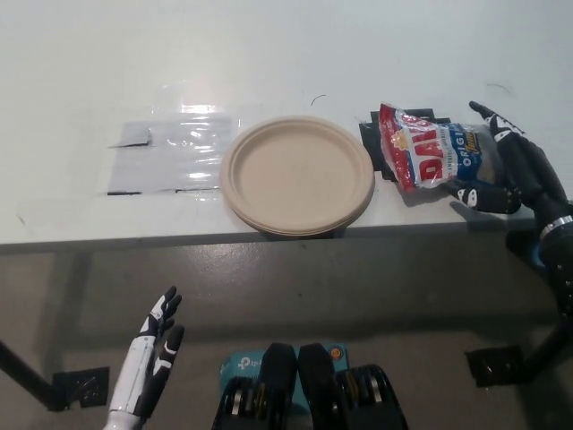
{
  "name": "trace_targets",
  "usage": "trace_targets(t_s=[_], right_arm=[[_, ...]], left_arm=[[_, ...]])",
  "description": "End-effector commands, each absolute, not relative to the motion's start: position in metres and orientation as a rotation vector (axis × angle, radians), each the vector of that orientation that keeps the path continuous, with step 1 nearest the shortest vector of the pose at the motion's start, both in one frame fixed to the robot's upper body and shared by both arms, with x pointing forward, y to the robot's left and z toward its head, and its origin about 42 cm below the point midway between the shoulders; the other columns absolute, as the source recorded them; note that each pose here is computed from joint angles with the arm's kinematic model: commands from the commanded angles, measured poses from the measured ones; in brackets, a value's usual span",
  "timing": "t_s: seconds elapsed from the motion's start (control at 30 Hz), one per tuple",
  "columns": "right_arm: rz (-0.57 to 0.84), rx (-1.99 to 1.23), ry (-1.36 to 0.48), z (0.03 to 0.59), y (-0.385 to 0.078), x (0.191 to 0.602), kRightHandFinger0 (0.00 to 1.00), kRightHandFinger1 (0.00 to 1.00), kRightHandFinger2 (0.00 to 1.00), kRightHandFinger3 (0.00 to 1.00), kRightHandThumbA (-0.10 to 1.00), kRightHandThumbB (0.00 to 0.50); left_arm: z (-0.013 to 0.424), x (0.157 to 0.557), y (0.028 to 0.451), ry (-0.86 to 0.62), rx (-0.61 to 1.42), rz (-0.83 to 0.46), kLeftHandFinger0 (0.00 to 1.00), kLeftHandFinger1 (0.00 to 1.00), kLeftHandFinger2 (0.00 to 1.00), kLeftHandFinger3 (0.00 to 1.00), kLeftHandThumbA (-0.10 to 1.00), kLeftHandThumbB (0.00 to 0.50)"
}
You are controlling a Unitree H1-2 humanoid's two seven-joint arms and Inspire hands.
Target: The robot picks up a small bag of sunflower seeds on the right hand side and take it to the empty plate on the left hand side then pours some sunflower seeds on to the plate.
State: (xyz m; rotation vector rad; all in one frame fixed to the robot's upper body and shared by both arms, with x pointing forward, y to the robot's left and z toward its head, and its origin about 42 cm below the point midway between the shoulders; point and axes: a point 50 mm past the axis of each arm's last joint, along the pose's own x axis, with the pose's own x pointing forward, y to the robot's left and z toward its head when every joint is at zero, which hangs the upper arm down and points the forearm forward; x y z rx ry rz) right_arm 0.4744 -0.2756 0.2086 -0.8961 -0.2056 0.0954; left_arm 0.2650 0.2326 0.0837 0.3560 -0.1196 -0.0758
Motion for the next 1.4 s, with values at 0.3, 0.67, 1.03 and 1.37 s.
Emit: trace_targets(t_s=[0.3, 0.67, 1.03, 1.37], right_arm=[[0.094, -1.066, -0.27, 0.235, -0.279, 0.499, 1.0, 1.0, 1.0, 1.0, 0.85, 0.376], [0.103, -1.099, -0.218, 0.222, -0.276, 0.511, 1.0, 1.0, 1.0, 1.0, 0.86, 0.383], [0.118, -1.135, -0.188, 0.213, -0.268, 0.524, 1.0, 1.0, 1.0, 1.0, 0.75, 0.396], [0.034, -1.28, -0.252, 0.198, -0.253, 0.537, 0.01, 0.12, 0.38, 0.44, -0.1, 0.253]], left_arm=[[0.099, 0.271, 0.237, -0.214, 0.339, -0.044, 1.0, 1.0, 1.0, 1.0, 1.0, 0.177], [0.099, 0.271, 0.239, -0.225, 0.335, -0.042, 1.0, 1.0, 1.0, 1.0, 1.0, 0.18], [0.098, 0.272, 0.24, -0.224, 0.331, -0.038, 1.0, 1.0, 1.0, 1.0, 1.0, 0.193], [0.101, 0.273, 0.24, -0.229, 0.32, -0.031, 1.0, 1.0, 1.0, 1.0, 1.0, 0.206]])
